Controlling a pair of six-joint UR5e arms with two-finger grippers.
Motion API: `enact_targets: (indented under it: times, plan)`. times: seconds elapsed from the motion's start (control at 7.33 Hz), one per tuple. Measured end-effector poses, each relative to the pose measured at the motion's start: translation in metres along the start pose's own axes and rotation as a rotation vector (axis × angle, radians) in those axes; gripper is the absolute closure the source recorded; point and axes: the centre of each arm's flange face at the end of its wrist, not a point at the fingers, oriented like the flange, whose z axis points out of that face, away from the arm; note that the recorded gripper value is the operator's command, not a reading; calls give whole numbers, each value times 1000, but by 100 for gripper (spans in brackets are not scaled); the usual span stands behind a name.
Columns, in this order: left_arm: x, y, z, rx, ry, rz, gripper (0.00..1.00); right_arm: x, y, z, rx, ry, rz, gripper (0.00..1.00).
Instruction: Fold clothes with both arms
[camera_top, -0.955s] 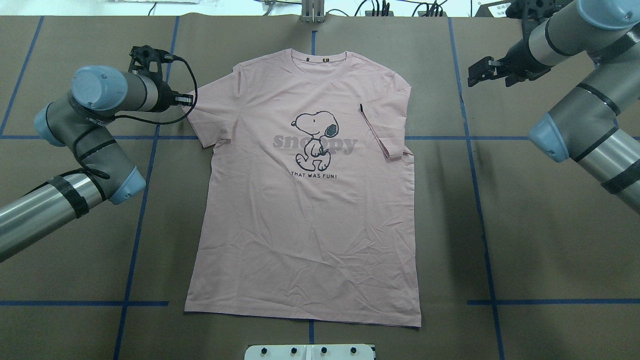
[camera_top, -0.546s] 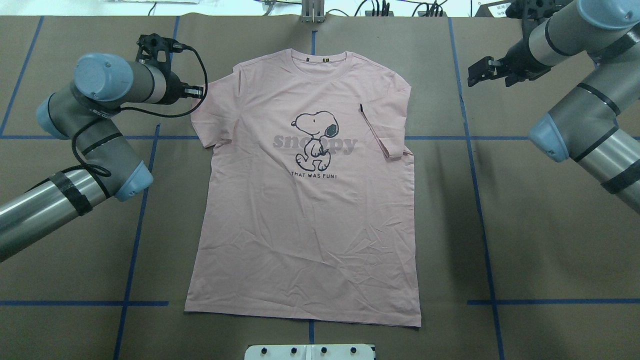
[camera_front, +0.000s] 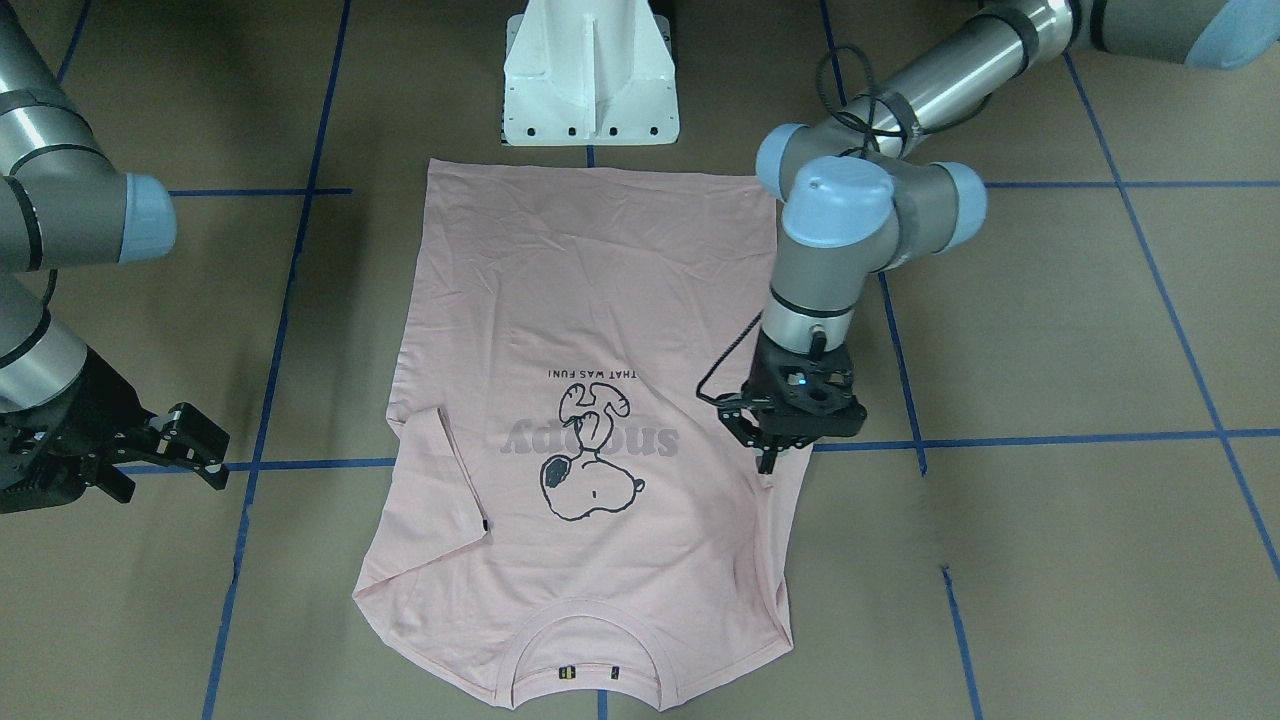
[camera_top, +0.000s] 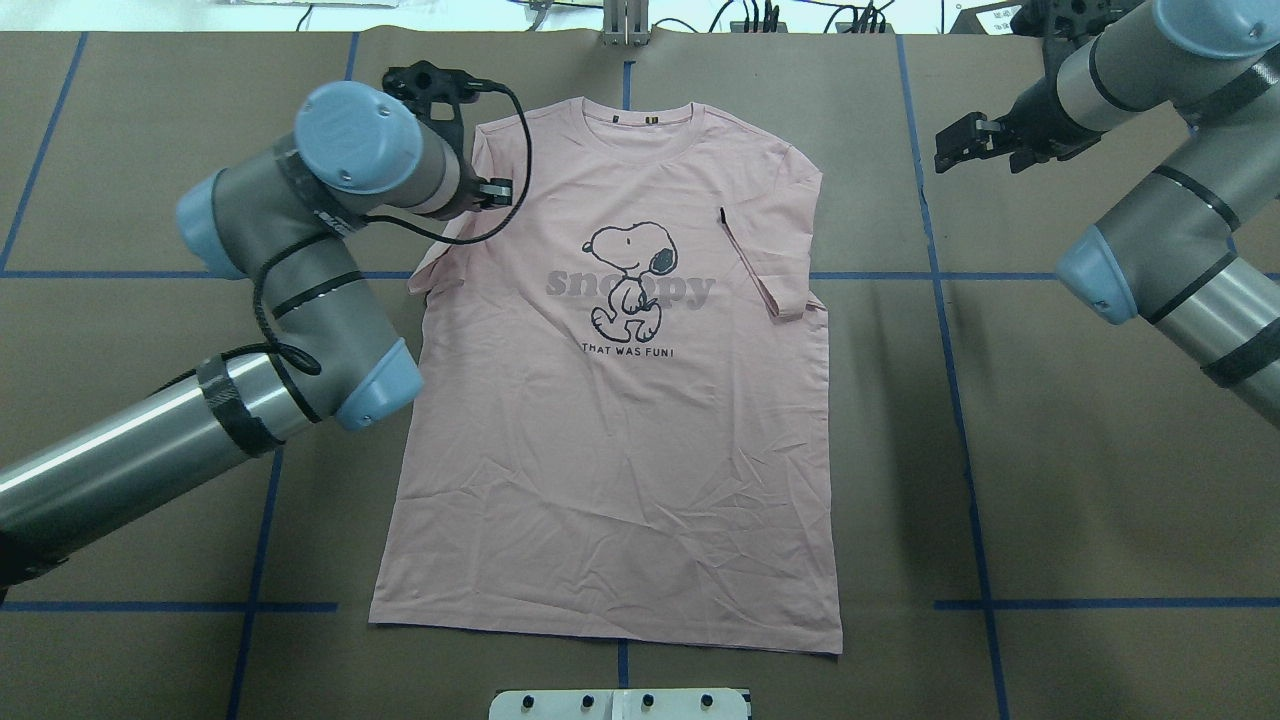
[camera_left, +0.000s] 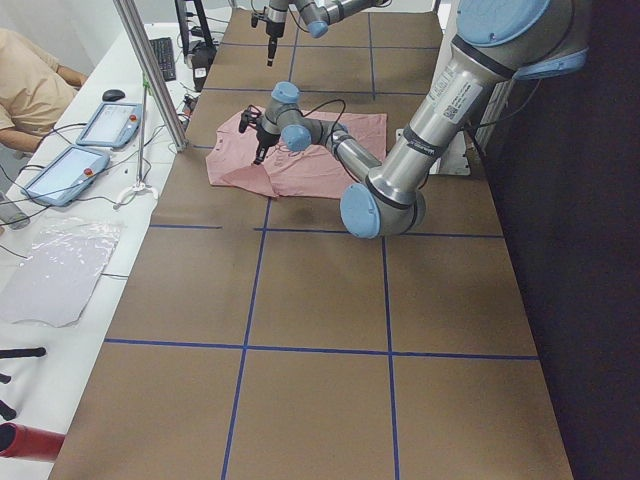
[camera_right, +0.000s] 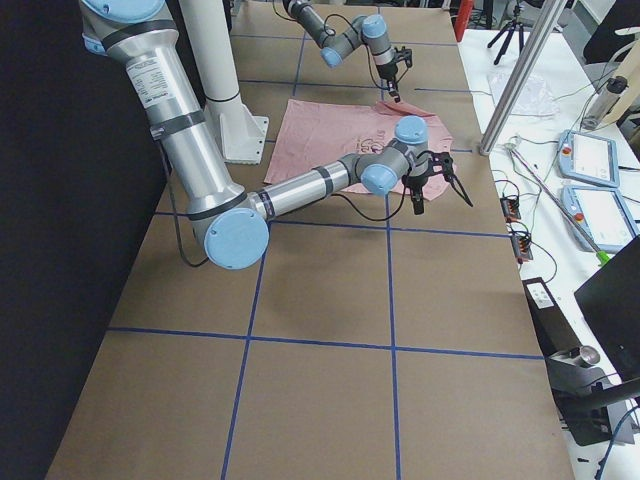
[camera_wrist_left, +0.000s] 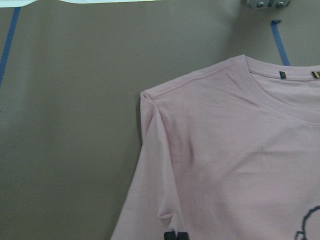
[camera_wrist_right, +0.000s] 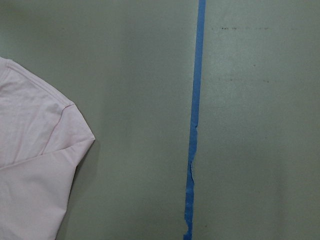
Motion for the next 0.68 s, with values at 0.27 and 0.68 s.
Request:
enact_targets:
  times: [0.27, 0.68]
  plan:
    - [36, -6, 29, -26, -63, -11, 0, -1, 0, 0, 0, -1, -1, 0]
    - [44, -10, 16, -17, -39, 104, 0, -13, 2, -9, 13, -18, 22, 0]
